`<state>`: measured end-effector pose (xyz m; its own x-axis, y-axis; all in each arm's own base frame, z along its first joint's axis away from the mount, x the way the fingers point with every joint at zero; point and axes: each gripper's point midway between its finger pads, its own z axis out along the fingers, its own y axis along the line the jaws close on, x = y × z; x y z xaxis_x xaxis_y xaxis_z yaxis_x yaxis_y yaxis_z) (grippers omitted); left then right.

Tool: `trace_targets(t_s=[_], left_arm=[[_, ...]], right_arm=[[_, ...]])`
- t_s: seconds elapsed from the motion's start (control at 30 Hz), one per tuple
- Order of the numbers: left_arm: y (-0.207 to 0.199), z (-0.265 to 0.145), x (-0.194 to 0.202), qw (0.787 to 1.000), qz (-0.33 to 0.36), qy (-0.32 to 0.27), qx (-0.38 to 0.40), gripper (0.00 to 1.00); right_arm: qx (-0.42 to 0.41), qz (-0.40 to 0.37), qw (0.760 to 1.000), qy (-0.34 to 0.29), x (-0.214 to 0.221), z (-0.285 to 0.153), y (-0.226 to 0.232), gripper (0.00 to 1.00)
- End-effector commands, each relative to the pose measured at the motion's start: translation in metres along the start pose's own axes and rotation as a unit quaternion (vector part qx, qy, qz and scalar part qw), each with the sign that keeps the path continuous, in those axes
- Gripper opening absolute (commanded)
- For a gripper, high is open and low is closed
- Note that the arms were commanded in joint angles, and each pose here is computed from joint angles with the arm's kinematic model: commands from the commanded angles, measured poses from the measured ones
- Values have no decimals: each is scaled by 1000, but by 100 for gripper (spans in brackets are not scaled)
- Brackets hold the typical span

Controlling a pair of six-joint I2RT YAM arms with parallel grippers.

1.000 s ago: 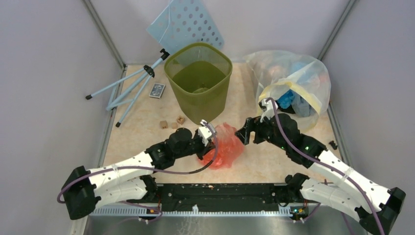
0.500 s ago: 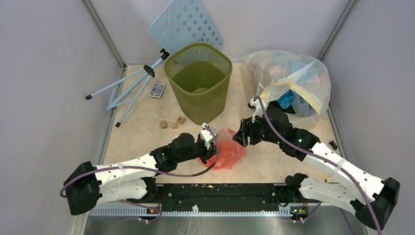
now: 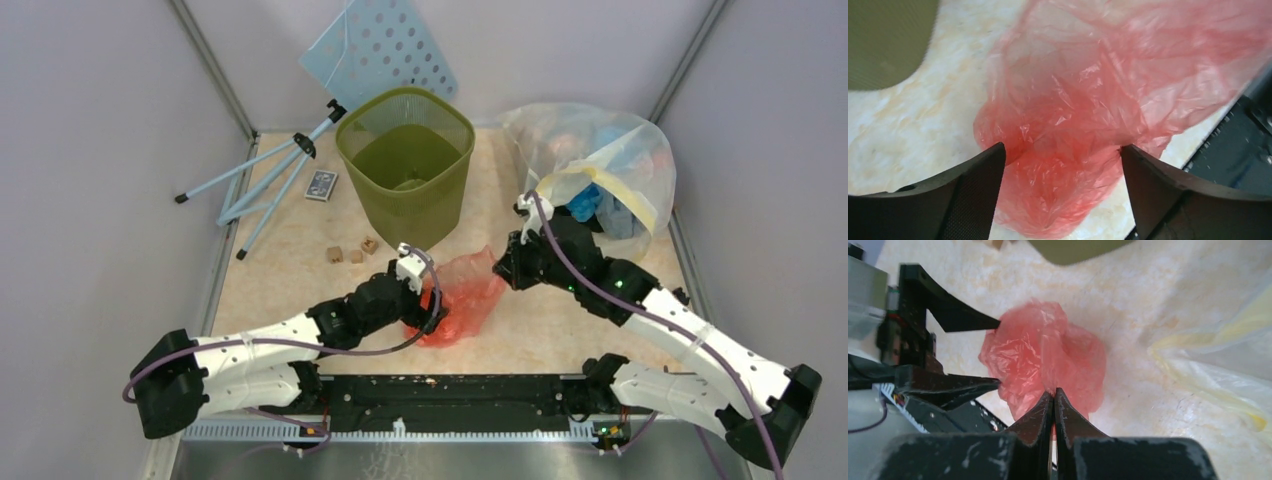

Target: Put the trash bags into the trash bin

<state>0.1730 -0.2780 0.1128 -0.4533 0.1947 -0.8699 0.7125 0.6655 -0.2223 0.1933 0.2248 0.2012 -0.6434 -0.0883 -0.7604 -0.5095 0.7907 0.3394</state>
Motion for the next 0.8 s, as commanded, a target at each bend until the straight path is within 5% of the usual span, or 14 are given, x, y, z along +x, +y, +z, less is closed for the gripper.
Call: trace_targets(t_s=[0.0,0.2,0.43,0.77], left_arm=[[25,-1,-19,993,-70,-34,-91,94],[48,16,6,988,-118,-7,-98,99],[68,37,-20,990,-105,-28,-91,97],[81,54,-79,991,-91,-63,-78,98]], right_arm=[[34,10,991,-128,-72,-49,0,0],[-115,-32,975,-187,-110,-103,61,0],[-252,-62,961,-90,-84,-96,112,0],[-353,-99,929,-40,-39,-65,183,0]])
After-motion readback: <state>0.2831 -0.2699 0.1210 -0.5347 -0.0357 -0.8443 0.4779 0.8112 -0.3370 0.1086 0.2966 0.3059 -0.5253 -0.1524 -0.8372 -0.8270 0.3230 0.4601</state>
